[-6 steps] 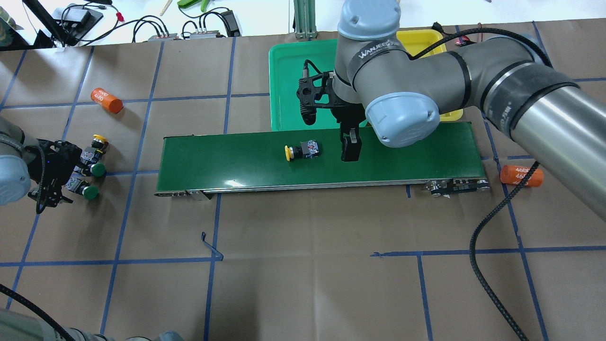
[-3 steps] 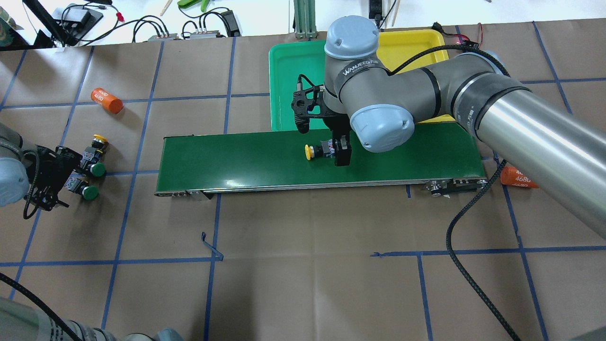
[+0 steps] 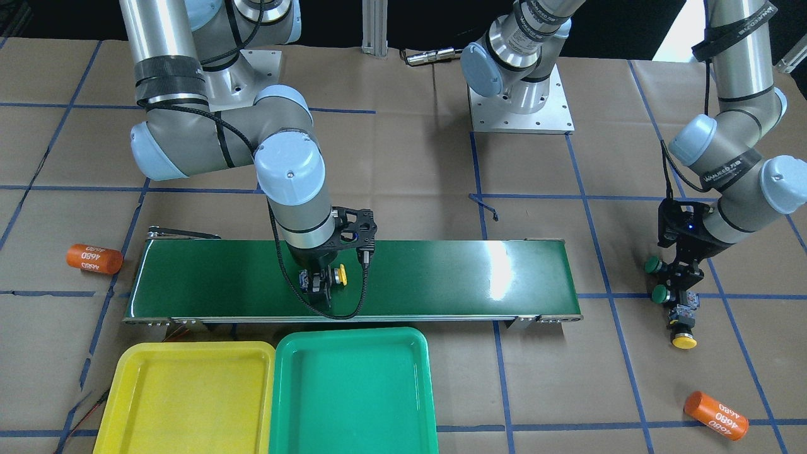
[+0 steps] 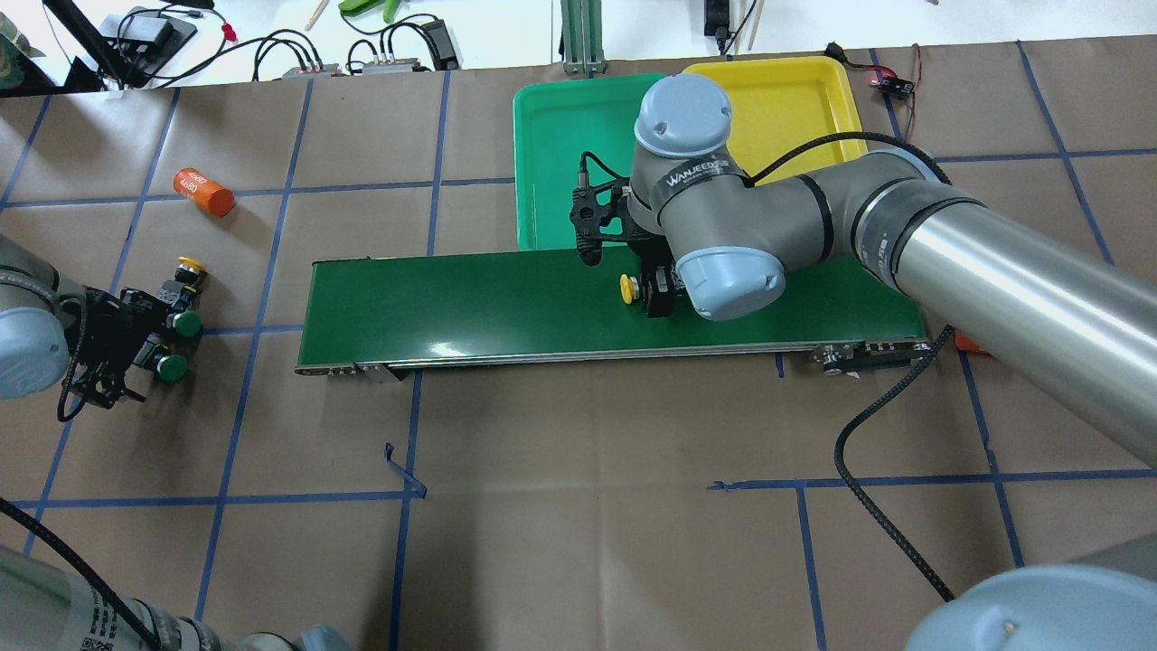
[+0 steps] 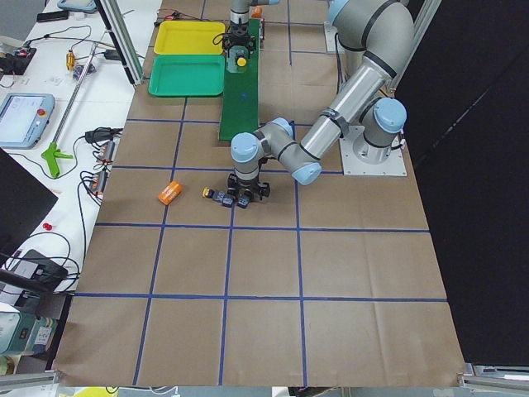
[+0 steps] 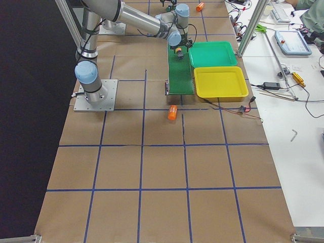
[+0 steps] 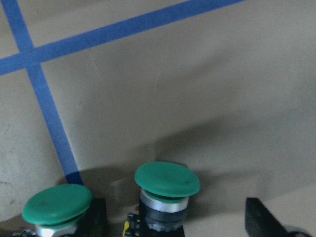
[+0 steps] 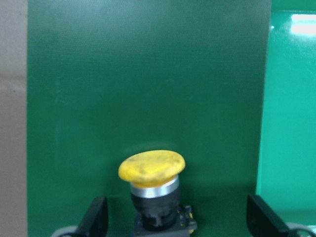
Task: Sort buttons by color to trays
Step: 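Drop yellow button in yellow tray with right while left places green button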
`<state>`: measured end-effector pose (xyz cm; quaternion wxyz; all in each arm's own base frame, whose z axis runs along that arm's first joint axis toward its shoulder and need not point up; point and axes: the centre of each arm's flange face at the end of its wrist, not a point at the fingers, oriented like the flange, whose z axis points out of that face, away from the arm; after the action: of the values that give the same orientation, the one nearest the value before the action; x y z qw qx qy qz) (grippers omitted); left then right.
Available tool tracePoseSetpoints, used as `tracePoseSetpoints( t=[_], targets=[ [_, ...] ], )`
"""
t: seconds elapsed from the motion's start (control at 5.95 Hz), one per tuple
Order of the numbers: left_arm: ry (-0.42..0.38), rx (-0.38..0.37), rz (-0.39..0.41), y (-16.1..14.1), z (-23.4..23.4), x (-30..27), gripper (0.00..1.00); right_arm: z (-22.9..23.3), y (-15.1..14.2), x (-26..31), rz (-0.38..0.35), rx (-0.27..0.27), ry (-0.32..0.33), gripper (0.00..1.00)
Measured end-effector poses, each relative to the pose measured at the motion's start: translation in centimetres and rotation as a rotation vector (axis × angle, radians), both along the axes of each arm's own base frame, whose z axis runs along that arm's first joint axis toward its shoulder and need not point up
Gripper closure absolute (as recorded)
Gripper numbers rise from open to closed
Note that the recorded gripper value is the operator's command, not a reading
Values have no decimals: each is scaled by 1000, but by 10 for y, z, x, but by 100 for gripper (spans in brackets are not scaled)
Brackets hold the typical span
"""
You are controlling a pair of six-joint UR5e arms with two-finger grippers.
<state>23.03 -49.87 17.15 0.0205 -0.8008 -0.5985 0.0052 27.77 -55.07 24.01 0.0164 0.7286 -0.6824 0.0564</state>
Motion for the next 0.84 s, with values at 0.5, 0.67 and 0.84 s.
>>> tracePoseSetpoints(
  t=[0.5, 0.67, 0.84],
  targets=[
    [6, -57, 29, -8, 11, -7, 97, -5, -14, -62, -40, -15, 27, 72],
    [-11, -77, 64, -13, 30, -22, 97, 2, -15, -71, -16, -31, 63, 72],
    [-22, -88, 102, -24, 58, -59, 97, 9, -15, -75, 7, -47, 86, 89]
  ],
)
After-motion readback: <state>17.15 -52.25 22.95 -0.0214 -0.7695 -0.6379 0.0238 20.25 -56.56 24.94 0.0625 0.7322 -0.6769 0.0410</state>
